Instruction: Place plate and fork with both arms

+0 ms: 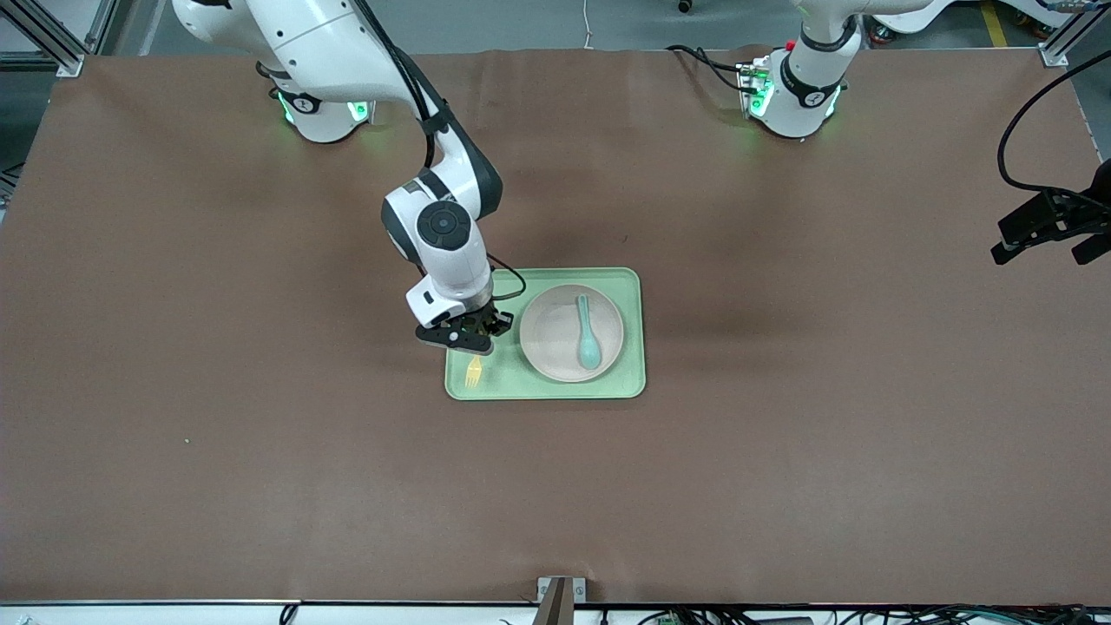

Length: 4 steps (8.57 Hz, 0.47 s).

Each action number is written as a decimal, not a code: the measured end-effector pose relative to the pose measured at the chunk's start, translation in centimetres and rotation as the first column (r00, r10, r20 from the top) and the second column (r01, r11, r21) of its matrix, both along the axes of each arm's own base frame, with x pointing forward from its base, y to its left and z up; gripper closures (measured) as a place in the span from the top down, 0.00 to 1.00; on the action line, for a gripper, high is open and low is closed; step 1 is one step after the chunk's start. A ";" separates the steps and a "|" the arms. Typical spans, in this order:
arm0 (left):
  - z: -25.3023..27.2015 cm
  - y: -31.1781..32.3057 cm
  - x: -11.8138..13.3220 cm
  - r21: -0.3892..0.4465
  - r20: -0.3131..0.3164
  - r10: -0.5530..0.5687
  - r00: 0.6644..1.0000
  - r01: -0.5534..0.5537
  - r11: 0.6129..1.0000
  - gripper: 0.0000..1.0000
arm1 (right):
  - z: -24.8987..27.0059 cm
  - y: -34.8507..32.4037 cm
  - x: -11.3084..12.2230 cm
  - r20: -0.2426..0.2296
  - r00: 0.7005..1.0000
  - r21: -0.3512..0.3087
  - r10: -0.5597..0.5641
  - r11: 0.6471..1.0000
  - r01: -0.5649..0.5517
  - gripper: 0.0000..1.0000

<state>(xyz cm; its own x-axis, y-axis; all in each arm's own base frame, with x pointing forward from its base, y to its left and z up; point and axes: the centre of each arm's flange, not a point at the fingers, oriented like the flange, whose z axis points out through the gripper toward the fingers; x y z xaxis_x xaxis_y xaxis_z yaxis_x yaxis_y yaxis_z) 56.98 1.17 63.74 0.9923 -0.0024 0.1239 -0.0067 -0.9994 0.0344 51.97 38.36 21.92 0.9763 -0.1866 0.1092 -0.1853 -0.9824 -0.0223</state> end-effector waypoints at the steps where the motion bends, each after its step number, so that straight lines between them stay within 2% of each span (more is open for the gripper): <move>1: 0.0 0.0 0.0 0.000 0.000 0.000 1.000 0.000 1.000 1.00 | -0.3 0.3 -0.5 0.001 1.000 0.004 0.015 1.000 -0.015 0.21; 4: 0.0 -0.1 0.0 0.000 0.001 -0.001 1.000 0.001 1.000 1.00 | -2.4 0.8 -1.8 -0.022 0.998 -0.013 0.067 0.998 -0.067 0.22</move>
<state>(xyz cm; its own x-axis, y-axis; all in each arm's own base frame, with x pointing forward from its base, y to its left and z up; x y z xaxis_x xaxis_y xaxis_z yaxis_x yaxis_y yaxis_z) 56.98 1.12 63.77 0.9922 -0.0035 0.1245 -0.0078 -0.9994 0.0344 50.16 39.13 19.48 0.9887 -0.1195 0.0905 -0.1195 -0.9928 -0.0054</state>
